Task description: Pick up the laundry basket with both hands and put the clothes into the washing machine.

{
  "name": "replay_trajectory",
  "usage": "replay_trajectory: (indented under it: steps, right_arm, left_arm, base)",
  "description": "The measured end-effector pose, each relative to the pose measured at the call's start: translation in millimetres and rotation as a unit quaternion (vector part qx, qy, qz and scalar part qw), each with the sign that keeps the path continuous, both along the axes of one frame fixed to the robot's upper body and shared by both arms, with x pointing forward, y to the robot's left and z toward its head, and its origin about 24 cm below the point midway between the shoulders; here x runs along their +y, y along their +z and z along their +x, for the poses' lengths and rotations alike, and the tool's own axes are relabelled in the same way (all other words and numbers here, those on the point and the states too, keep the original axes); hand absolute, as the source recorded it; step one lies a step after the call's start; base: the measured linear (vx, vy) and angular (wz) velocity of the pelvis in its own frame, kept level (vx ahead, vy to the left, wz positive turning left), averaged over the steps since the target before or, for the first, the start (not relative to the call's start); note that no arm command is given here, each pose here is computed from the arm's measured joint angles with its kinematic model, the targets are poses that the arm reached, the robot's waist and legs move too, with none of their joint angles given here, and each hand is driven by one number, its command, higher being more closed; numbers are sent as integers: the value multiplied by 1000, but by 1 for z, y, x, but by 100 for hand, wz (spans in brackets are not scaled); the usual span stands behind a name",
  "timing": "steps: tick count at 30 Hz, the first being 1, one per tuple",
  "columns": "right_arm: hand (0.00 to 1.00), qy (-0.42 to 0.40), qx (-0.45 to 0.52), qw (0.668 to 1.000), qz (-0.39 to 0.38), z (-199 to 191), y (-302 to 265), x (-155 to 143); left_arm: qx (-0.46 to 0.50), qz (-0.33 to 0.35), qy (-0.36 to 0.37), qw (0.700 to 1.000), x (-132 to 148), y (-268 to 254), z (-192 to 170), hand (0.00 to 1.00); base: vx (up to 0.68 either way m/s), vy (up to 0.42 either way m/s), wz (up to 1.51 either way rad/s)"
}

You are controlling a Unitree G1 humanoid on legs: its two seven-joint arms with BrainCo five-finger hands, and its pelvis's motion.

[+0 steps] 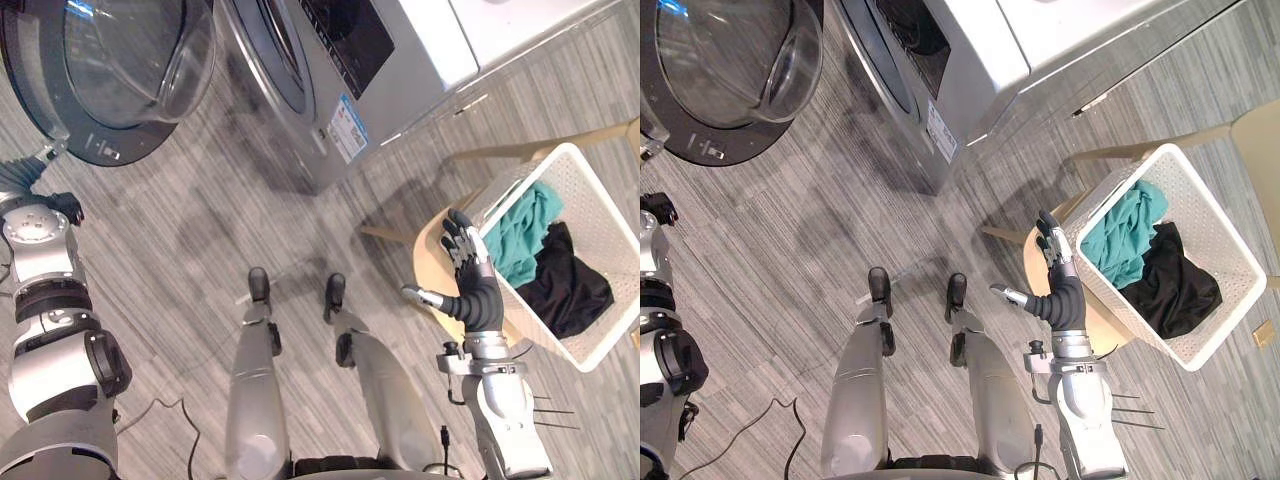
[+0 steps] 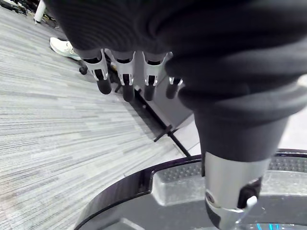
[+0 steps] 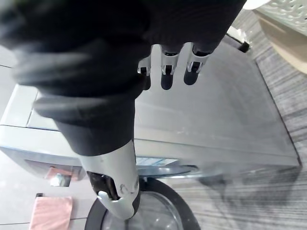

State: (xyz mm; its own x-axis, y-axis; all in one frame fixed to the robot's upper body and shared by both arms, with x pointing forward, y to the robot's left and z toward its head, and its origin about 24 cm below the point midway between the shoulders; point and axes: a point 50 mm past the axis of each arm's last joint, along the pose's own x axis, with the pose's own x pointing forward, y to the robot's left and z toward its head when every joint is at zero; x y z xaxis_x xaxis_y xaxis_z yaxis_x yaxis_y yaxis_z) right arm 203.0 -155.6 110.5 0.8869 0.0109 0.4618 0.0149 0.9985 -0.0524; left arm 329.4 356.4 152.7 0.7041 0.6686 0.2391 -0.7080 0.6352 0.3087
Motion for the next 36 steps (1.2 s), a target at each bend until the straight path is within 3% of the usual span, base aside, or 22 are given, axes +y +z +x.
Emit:
replay_trajectory:
  steps: [4, 6, 10, 13, 22, 33, 36]
  right_arm:
    - [0, -5, -16, 1000, 17, 8, 5, 3]
    - [0, -8, 21, 1000, 11, 18, -11, 3]
    - [0, -31, 63, 997, -30, 32, -30, -1]
    - [0, -36, 97, 990, -100, 41, -46, -3]
    - [0, -5, 176, 952, -251, 44, -90, 10]
    - [0, -37, 248, 910, -330, 45, -123, -5]
    - [0, -37, 251, 903, -347, 60, -124, -4]
  left_arm:
    - [85, -33, -85, 992, -56, -87, -13, 0]
    - [172, -85, -127, 973, -92, -158, -50, 0]
    - [273, -153, -153, 937, -131, -226, -120, 0]
    - [310, -175, -155, 922, -137, -245, -150, 0]
    - [425, -209, -164, 865, -151, -286, -195, 0]
    - [433, -217, -205, 850, -174, -291, -190, 0]
    - [433, -213, -214, 849, -177, -291, -189, 0]
  base:
    - [3, 15, -43]
    - [32, 51, -86]
    - [39, 98, -120]
    - [97, 33, -111]
    - [159, -72, -112]
    - [171, 111, -51]
    - [58, 173, 14]
